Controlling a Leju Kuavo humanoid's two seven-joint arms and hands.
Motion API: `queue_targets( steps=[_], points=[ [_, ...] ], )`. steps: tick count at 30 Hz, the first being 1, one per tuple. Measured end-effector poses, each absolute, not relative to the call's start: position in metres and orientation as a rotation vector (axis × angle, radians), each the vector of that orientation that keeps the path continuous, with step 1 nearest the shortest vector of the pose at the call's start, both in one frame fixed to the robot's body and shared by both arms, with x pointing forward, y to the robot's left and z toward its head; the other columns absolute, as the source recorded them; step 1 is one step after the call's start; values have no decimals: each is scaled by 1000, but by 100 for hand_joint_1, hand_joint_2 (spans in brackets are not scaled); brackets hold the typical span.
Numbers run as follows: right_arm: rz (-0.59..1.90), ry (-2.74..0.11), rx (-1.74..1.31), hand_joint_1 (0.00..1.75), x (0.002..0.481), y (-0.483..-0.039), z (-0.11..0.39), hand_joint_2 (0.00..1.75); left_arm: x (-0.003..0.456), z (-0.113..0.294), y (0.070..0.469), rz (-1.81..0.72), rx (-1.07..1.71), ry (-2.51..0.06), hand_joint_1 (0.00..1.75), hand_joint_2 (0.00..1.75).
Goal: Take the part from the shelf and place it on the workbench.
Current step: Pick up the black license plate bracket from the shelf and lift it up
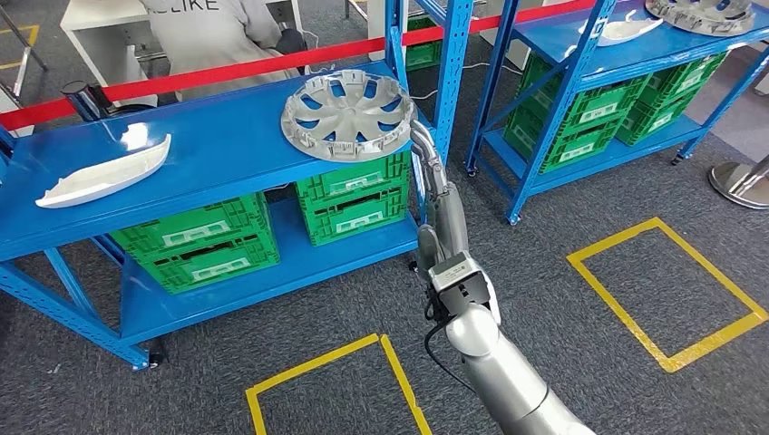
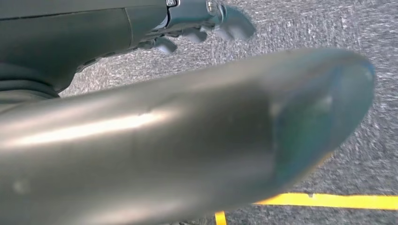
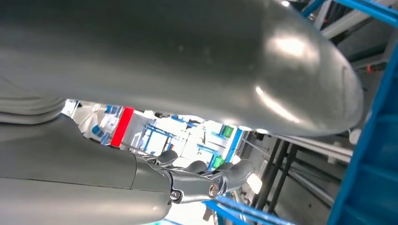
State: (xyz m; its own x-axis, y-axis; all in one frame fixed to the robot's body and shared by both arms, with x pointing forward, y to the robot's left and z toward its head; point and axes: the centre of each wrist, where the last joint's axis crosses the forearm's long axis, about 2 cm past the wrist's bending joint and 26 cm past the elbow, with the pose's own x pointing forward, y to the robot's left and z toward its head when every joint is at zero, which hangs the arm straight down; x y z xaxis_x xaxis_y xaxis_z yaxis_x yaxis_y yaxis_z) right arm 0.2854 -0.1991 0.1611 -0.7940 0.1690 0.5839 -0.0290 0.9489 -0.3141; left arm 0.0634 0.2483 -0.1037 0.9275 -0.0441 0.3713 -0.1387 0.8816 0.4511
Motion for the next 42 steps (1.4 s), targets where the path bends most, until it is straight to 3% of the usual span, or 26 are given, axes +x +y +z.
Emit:
queue_targets(
  steps=[42],
  points=[
    [489,-2522,-139,0,297,-187,174,0,62,-103,243,56,486,-376,0,0]
  ],
)
